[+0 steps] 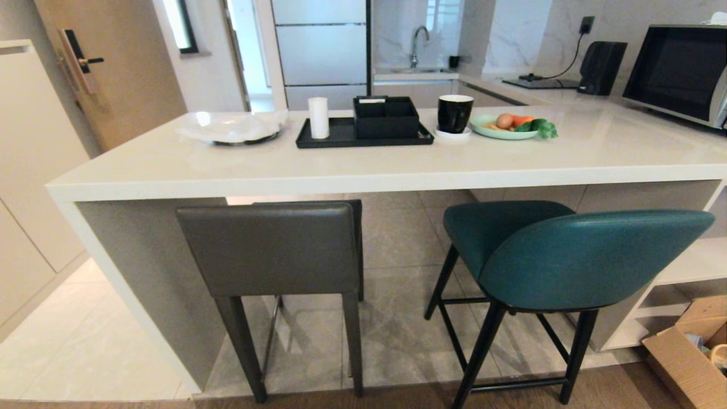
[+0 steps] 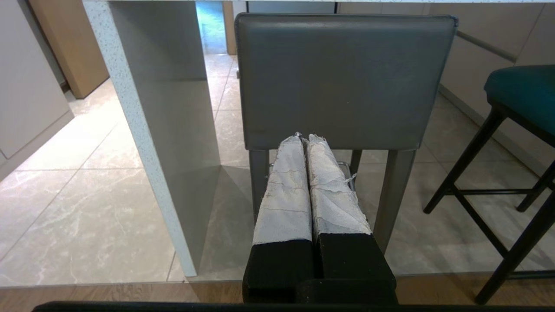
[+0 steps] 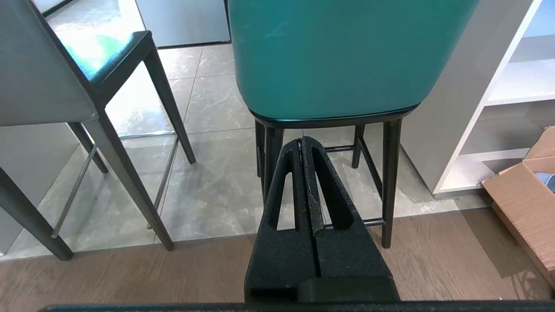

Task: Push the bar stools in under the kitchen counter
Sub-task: Pull the gray chair out from under the dining table

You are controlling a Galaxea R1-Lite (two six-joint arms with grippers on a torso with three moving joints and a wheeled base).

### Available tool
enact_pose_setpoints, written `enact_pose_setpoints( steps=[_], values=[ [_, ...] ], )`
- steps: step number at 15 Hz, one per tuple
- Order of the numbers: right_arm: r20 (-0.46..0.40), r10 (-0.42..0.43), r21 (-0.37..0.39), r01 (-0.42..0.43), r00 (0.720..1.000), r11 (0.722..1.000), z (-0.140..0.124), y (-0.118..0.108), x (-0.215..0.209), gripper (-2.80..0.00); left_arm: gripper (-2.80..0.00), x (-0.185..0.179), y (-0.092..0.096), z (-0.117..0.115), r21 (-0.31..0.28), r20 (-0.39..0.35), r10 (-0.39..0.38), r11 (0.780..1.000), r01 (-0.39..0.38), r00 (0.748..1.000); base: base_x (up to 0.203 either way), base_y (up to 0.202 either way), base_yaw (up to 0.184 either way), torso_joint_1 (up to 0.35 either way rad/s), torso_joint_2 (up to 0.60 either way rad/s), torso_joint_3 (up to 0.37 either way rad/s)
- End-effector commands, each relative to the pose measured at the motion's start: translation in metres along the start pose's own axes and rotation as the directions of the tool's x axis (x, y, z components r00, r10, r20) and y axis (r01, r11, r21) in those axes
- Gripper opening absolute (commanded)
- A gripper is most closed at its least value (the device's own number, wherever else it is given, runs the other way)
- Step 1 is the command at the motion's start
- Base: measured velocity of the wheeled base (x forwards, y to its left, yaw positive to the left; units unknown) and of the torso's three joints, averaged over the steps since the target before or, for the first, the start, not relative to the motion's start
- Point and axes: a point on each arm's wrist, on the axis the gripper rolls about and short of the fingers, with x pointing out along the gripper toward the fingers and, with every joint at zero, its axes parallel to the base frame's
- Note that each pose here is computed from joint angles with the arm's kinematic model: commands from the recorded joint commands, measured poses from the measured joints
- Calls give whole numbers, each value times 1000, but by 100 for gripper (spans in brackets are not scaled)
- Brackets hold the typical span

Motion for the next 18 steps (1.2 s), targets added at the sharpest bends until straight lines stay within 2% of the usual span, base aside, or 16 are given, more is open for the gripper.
enact_pose_setpoints(
  steps=[1,5,18],
  values=[
    [-1,0,0,0,1000,1000,0,0,0,-280,-280,2,0,-11,-2,-40,-1,1000,1,999,0,0,0,0,0,0],
    [-1,0,0,0,1000,1000,0,0,0,-280,-280,2,0,-11,-2,-40,-1,1000,1,999,2,70,-3,3,0,3],
    [-1,0,0,0,1000,1000,0,0,0,-280,-280,2,0,-11,-1,-40,-1,1000,1,999,0,194,-1,4,2,1]
  ],
)
